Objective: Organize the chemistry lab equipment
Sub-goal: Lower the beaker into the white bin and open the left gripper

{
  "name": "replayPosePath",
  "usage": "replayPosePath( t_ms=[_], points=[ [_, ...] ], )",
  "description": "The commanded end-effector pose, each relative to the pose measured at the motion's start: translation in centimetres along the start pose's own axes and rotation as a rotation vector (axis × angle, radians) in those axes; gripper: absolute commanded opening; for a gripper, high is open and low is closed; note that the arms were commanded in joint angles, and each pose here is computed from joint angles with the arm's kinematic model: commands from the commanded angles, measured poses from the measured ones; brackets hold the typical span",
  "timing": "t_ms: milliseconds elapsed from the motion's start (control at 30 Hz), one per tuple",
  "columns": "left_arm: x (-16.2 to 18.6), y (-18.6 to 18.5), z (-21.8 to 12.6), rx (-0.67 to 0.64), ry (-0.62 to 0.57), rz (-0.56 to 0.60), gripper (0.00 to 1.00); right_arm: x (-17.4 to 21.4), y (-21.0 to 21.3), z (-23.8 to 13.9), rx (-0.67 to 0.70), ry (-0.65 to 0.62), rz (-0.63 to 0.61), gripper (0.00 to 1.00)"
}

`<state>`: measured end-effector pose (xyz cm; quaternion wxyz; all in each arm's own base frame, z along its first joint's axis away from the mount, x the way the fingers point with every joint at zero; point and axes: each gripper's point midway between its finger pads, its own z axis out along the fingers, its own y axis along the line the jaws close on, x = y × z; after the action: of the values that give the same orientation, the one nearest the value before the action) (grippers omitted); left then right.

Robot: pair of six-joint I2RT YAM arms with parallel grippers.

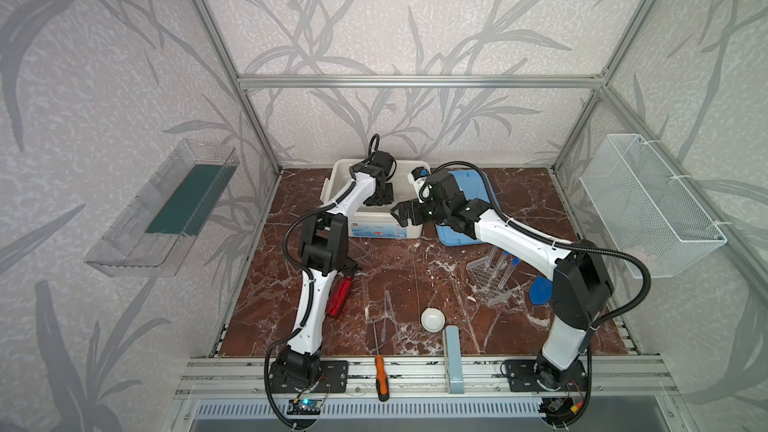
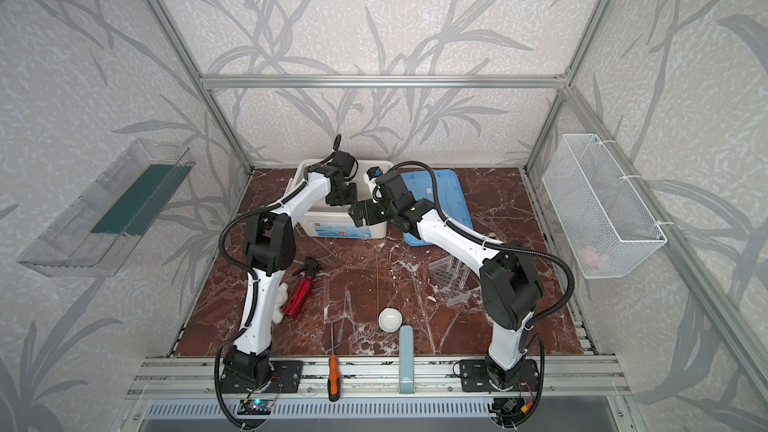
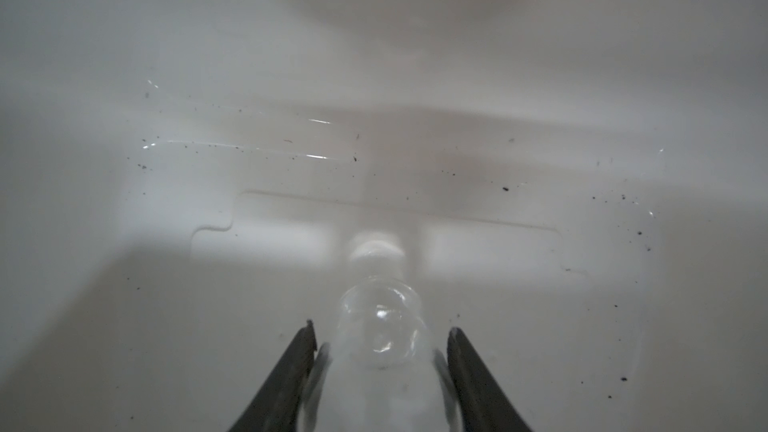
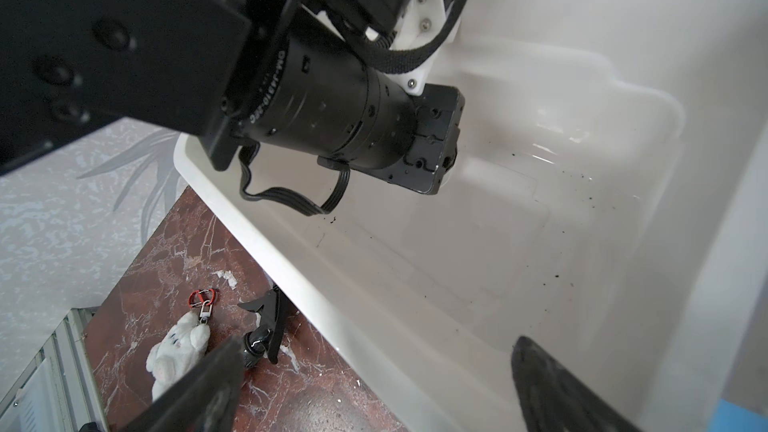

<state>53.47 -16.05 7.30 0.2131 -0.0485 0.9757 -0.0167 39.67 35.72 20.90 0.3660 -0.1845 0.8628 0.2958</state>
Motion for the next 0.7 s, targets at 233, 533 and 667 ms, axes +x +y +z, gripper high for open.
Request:
replayPosePath(
  t_ms=[233, 533, 667],
  points=[
    [0.8, 0.8, 1.4, -0.045, 0.018, 0.009, 0.48, -1.3, -0.2, -2.2, -0.021, -0.067, 0.026, 0.98],
    [-0.7, 0.6, -0.6, -0.052, -0.03, 0.013, 0.62, -1.7, -0.3, -3.6, -0.026, -0.089, 0.033, 0.98],
    [-1.7, 0.4, -2.6, -0.046, -0.058, 0.017, 0.73, -2.0, -0.1, -4.2, -0.029, -0.096, 0.031, 0.98]
  ],
)
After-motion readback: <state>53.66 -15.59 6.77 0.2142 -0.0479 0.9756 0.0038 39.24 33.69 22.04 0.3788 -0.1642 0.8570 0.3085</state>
